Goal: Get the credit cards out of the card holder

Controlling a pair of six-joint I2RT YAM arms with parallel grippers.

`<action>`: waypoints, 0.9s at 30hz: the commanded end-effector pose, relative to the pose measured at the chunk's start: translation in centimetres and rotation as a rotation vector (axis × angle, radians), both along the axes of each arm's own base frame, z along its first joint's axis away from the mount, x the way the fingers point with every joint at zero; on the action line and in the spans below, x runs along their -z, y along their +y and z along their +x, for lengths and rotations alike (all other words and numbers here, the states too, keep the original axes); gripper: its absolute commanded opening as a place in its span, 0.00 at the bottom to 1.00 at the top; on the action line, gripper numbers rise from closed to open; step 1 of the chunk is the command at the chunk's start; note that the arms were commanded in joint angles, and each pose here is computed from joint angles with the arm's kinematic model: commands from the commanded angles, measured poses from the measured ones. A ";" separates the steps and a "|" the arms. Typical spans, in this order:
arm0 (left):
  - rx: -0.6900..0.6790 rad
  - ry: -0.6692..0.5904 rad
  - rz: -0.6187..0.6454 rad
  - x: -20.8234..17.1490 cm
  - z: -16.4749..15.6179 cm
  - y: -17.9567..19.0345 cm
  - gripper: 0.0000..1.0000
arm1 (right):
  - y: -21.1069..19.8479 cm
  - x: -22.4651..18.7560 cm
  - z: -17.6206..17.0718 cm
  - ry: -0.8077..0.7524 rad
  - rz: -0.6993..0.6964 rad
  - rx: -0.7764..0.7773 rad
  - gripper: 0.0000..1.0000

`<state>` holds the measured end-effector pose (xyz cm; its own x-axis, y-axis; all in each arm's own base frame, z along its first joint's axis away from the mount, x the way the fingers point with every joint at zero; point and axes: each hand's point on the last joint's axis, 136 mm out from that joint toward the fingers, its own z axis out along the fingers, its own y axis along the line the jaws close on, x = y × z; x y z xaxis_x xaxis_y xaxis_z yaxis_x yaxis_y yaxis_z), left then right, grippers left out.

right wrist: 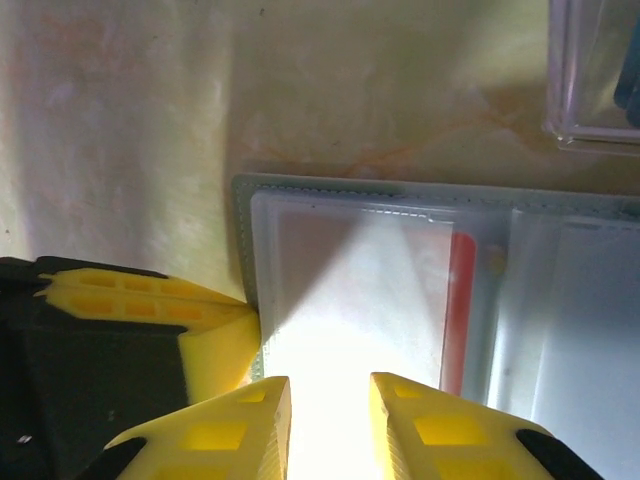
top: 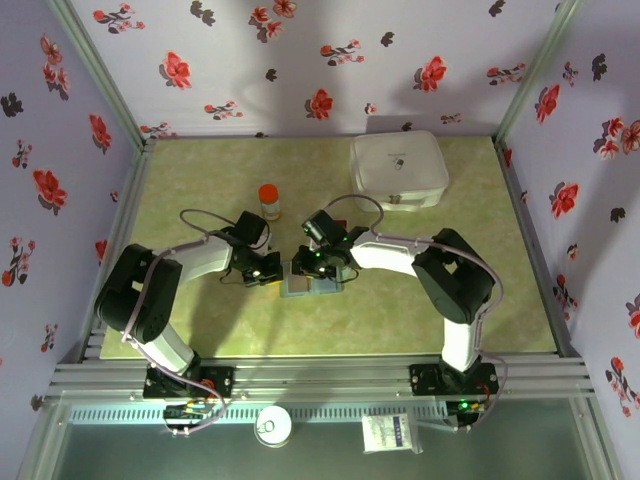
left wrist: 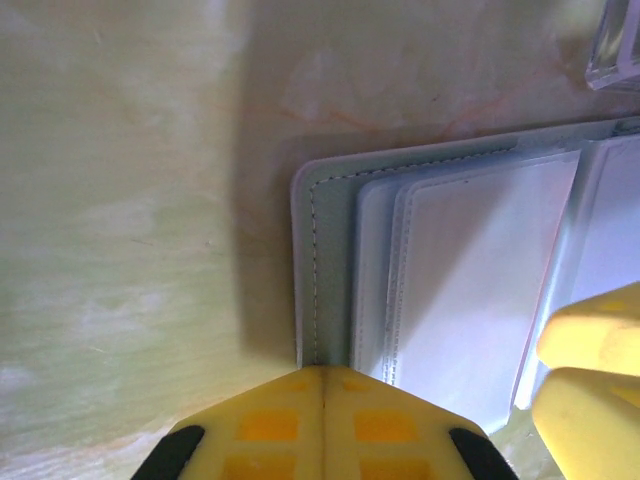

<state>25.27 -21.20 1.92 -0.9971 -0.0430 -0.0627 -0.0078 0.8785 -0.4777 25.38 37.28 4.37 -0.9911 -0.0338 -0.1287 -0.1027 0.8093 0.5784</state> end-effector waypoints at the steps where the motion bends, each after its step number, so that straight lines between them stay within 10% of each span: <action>1: 0.009 0.012 0.037 0.5 -0.5 0.6 0.00 | 0.0 1.2 -0.1 0.006 -0.042 -0.012 0.27; 27: 0.028 -0.030 0.083 -1.0 0.3 1.3 0.00 | -3.5 1.7 0.0 -0.033 -0.033 0.020 0.24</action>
<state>25.32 -20.45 1.90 -0.9972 -0.0277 -0.0701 0.0052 0.9023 -0.4311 25.35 34.32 2.80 -0.9875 -0.0114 -0.1571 -0.0949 0.8391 0.5356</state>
